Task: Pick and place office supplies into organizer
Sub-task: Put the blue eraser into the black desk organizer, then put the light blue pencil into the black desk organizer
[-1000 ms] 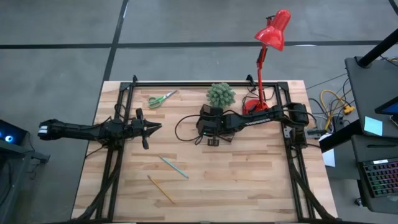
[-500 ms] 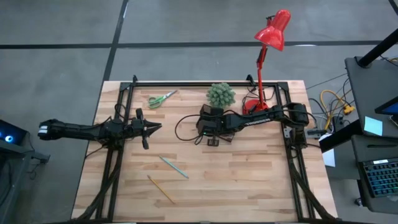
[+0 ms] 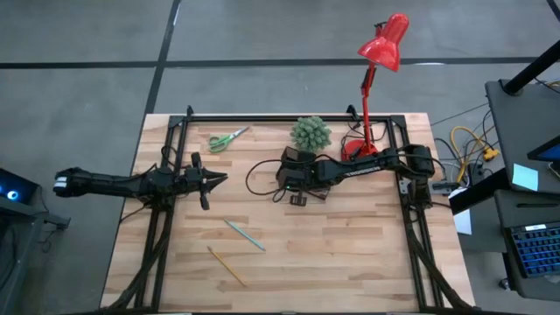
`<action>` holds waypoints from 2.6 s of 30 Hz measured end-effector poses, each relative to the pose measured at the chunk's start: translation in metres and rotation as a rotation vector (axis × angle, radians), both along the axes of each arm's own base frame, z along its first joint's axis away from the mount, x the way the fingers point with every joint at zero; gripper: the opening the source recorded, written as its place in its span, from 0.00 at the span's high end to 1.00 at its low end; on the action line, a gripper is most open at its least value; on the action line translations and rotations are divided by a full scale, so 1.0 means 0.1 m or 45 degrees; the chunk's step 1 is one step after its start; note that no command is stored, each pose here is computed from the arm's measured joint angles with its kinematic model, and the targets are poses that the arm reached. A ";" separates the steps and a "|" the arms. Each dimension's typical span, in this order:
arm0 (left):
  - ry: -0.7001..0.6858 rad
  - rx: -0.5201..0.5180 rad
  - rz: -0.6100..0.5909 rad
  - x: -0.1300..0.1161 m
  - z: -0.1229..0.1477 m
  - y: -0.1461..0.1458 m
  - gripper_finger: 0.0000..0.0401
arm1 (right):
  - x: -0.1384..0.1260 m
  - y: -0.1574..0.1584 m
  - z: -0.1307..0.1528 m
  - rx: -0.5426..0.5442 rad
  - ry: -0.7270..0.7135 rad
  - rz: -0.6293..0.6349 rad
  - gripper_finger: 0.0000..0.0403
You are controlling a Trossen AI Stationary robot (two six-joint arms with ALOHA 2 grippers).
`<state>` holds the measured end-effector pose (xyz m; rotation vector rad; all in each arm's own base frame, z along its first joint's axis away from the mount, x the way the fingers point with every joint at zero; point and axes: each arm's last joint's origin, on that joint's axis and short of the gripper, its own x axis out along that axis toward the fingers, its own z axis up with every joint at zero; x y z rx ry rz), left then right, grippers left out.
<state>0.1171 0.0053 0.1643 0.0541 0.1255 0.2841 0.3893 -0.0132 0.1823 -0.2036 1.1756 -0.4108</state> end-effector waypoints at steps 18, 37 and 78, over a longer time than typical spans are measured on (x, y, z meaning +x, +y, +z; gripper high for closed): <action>-0.001 0.000 0.000 0.00 0.00 0.00 0.93 | 0.05 -0.11 0.08 0.206 -0.184 -0.295 0.83; -0.002 0.000 0.001 0.00 0.00 0.00 0.93 | 0.01 -0.21 0.02 0.287 -0.168 -0.329 0.83; -0.002 0.000 0.000 0.00 0.00 0.00 0.93 | 0.06 -0.25 0.10 0.211 -0.185 -0.242 0.62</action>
